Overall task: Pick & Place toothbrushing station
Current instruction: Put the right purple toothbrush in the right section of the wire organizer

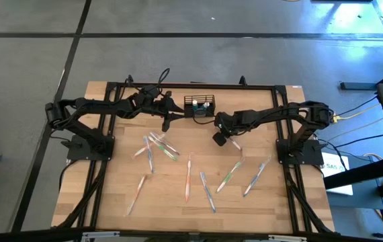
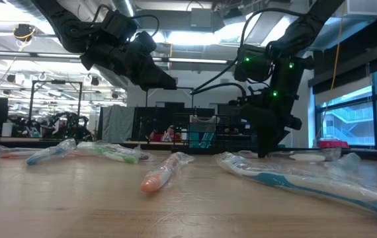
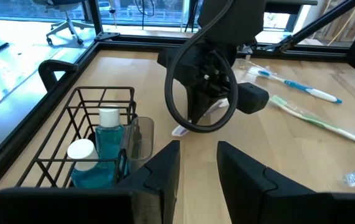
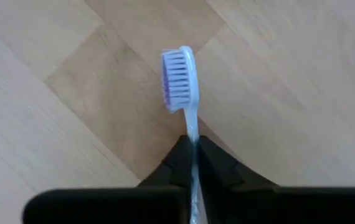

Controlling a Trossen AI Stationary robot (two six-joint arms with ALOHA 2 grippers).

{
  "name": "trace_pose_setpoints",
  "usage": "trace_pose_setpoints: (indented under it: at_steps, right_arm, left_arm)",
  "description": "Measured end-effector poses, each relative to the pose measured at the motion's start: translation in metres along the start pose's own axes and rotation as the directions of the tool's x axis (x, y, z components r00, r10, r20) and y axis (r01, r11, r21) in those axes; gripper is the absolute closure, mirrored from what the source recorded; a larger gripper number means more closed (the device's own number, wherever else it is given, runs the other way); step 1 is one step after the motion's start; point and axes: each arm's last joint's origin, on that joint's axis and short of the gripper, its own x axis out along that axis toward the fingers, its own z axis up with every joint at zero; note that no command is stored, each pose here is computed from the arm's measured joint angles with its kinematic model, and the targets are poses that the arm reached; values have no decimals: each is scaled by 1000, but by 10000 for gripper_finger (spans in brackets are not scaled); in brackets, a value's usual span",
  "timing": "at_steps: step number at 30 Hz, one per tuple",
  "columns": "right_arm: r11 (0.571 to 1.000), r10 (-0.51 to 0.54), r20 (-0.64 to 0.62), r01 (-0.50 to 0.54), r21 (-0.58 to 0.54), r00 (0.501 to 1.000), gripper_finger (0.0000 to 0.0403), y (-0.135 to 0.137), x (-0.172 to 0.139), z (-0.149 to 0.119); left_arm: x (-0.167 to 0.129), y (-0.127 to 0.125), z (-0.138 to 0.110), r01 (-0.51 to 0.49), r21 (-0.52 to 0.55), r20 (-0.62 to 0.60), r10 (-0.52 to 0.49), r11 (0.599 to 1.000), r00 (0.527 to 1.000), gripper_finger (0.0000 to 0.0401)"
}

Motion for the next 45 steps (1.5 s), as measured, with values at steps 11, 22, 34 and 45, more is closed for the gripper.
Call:
trace_pose_setpoints:
  at_steps: [11, 22, 34, 45]
  right_arm:
    - [998, 39, 80, -36, -45, 996, 388, -3, -24, 5]
    - [989, 134, 343, -101, -111, 930, 389, -7, -79, 18]
    - [960, 262, 648, -126, -249, 716, 389, -2, -115, 44]
    - [963, 257, 823, -66, -260, 506, 389, -13, -133, 68]
  left_arm:
    - [0, 0, 0, 0, 0, 0, 0, 1000, 1000, 299]
    - [0, 0, 0, 0, 0, 0, 0, 1000, 1000, 299]
    - [0, 0, 0, 0, -1, 0, 0, 1000, 1000, 299]
    - [0, 0, 0, 0, 0, -1, 0, 1000, 1000, 299]
